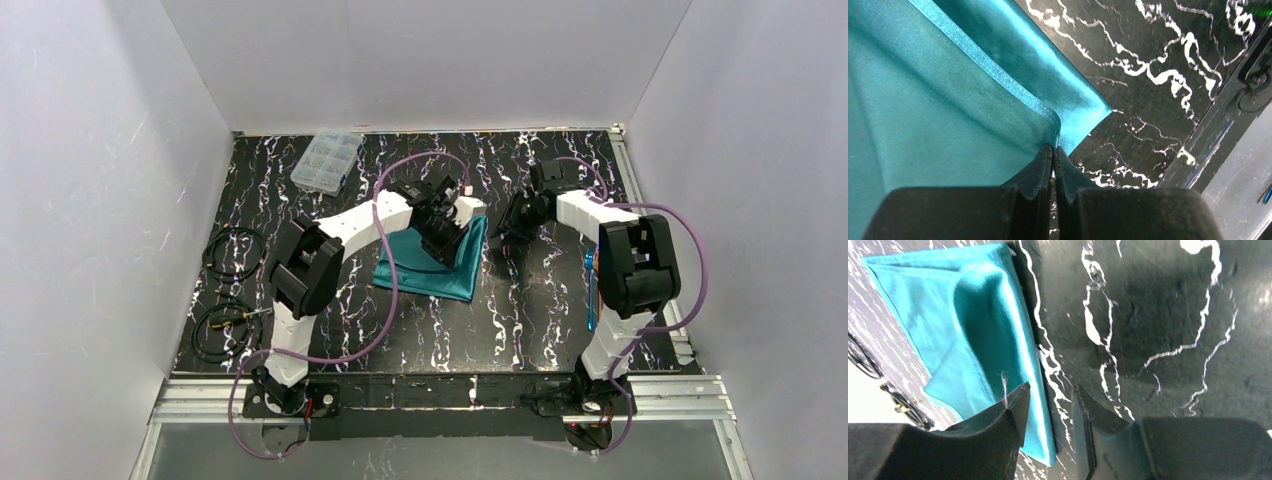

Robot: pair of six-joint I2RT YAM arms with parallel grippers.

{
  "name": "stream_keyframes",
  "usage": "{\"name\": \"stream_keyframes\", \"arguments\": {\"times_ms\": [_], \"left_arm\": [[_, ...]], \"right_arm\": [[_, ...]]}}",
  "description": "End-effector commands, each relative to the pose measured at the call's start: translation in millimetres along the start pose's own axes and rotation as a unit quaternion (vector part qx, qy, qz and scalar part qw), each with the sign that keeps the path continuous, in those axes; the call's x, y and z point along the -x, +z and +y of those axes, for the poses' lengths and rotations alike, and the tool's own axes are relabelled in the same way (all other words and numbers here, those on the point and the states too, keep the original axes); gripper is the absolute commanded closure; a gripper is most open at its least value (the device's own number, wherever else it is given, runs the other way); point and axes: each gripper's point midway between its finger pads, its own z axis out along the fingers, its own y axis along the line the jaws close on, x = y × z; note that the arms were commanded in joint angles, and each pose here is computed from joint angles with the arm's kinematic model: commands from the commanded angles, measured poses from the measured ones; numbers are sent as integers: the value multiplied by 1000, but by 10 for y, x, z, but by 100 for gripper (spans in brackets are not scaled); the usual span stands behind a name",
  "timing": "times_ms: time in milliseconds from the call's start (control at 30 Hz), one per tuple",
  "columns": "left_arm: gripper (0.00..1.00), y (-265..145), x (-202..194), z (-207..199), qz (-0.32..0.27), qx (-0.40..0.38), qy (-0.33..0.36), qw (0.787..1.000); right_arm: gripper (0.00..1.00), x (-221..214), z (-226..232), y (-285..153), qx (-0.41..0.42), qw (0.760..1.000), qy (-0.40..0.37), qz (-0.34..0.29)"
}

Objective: Fold the napkin into a case and place the utensils inside
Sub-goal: Fold the top corner of the square-folded napkin at the center of the board.

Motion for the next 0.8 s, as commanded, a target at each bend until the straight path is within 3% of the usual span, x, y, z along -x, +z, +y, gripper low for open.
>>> {"name": "stream_keyframes", "arguments": {"times_ms": [0, 300, 767], "left_arm": [[100, -84, -67, -225, 1, -29, 45, 999], [100, 3, -136, -126, 14, -14, 44, 999], [100, 34, -68, -301, 3, -47, 16, 999]], "right_arm": [[56, 263, 111, -6, 4, 1000, -14, -24], [62, 411, 147, 205, 9, 1000, -11, -23], [69, 696, 161, 355, -4, 999, -23, -29]]}}
